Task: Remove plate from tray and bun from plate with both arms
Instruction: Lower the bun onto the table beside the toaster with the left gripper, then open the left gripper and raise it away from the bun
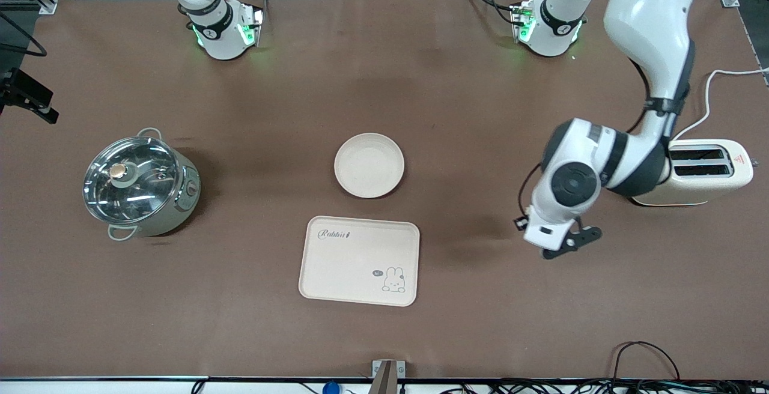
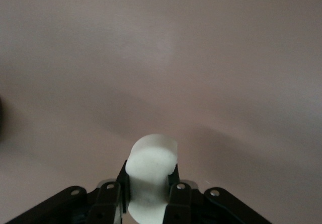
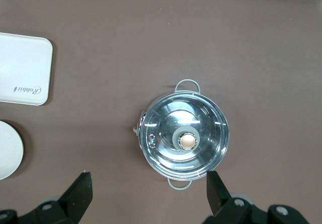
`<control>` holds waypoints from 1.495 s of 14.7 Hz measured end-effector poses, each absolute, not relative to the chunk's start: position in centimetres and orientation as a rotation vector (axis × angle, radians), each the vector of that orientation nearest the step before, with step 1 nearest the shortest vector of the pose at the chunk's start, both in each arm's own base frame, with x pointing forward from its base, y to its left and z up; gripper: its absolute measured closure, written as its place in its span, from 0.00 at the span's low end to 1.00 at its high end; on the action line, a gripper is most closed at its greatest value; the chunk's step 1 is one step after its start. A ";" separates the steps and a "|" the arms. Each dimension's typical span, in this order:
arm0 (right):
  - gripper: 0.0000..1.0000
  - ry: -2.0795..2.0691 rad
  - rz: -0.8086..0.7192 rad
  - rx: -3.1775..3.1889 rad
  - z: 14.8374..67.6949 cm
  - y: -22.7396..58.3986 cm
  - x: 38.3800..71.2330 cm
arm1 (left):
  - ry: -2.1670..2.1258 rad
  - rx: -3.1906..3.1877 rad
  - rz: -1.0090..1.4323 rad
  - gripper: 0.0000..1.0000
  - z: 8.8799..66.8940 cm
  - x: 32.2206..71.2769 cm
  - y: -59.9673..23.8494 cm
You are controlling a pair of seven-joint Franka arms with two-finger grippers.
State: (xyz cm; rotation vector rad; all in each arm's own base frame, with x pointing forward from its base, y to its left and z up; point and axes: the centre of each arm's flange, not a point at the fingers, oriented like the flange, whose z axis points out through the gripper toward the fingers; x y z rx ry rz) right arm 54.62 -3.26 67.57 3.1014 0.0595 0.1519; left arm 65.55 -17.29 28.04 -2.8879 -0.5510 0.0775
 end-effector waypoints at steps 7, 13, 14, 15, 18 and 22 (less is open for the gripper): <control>0.00 0.078 0.147 3.102 67.7 -2.6 54.5 | -0.599 -2.939 0.122 0.59 18.1 64.7 -12.3; 0.00 0.099 0.148 3.102 67.7 -1.9 54.5 | -0.603 -2.958 0.060 0.01 20.5 65.6 -12.8; 0.00 0.098 0.148 3.102 67.7 -1.9 54.5 | -0.607 -2.962 0.028 0.00 22.1 66.0 -12.8; 0.00 0.096 0.148 3.102 67.7 -2.0 54.5 | -0.605 -2.961 0.001 0.00 24.1 66.4 -12.7; 0.00 0.102 0.148 3.101 67.7 -1.8 54.5 | -0.525 -2.960 -0.076 0.00 31.7 67.2 -12.2; 0.00 0.118 0.148 3.101 67.7 -1.2 54.5 | -0.415 -2.973 -0.263 0.00 42.2 67.2 -10.3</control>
